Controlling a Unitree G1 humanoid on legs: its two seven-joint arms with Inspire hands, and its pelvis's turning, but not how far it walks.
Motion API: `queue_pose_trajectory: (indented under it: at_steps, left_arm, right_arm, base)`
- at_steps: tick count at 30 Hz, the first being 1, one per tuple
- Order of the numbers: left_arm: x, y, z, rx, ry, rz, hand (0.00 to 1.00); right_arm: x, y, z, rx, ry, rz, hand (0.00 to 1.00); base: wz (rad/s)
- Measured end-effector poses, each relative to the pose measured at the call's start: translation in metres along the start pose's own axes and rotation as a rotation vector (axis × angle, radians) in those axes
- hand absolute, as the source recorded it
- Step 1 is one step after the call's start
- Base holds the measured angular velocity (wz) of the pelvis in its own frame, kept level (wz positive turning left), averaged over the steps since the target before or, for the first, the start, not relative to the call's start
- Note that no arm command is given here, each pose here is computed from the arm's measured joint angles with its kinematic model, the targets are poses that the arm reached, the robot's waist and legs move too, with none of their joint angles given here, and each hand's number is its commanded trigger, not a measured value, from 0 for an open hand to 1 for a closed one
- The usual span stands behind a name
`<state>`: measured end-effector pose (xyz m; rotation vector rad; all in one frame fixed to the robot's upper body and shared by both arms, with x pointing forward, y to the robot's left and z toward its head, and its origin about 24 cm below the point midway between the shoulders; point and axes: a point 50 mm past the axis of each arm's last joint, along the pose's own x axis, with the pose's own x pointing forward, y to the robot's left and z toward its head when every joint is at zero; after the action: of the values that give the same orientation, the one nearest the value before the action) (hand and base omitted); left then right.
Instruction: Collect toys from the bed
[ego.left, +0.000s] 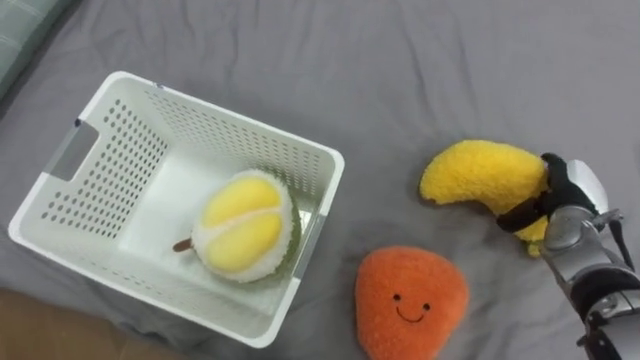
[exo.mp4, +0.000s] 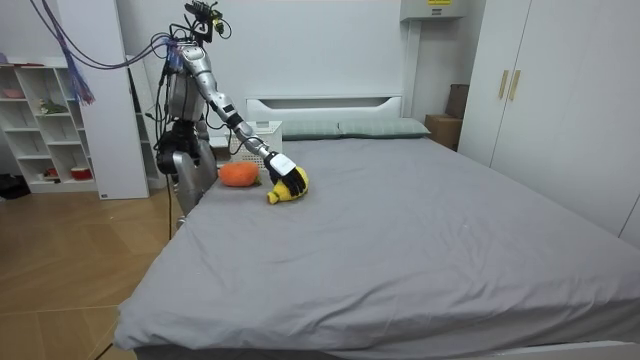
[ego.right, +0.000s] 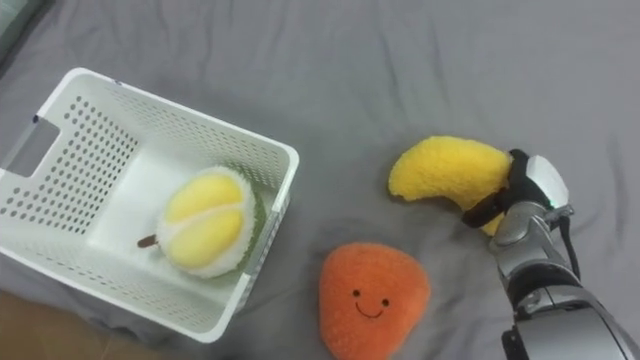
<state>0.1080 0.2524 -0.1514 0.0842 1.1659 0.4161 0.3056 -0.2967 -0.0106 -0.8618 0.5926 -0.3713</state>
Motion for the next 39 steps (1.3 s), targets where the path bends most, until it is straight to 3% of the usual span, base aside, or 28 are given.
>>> queue_pose_trajectory:
  at_steps: [18, 26, 39]
  left_arm:
    - [-0.001, -0.006, 0.002, 0.036, -0.015, -0.053, 0.0]
    - [-0.001, -0.002, -0.004, 0.016, 0.003, -0.043, 0.0]
    - [-0.008, 0.019, -0.05, -0.063, 0.112, 0.021, 0.0]
  right_arm:
    - [0.001, -0.002, 0.003, -0.099, -0.059, 0.006, 1.0]
    - [-0.002, -0.01, 0.04, -0.097, -0.237, -0.009, 1.0]
    - [-0.024, -0.009, 0.037, -0.007, -0.341, -0.007, 1.0]
  base:
    - [0.0]
    - [-0.05]
    - [-0.1]
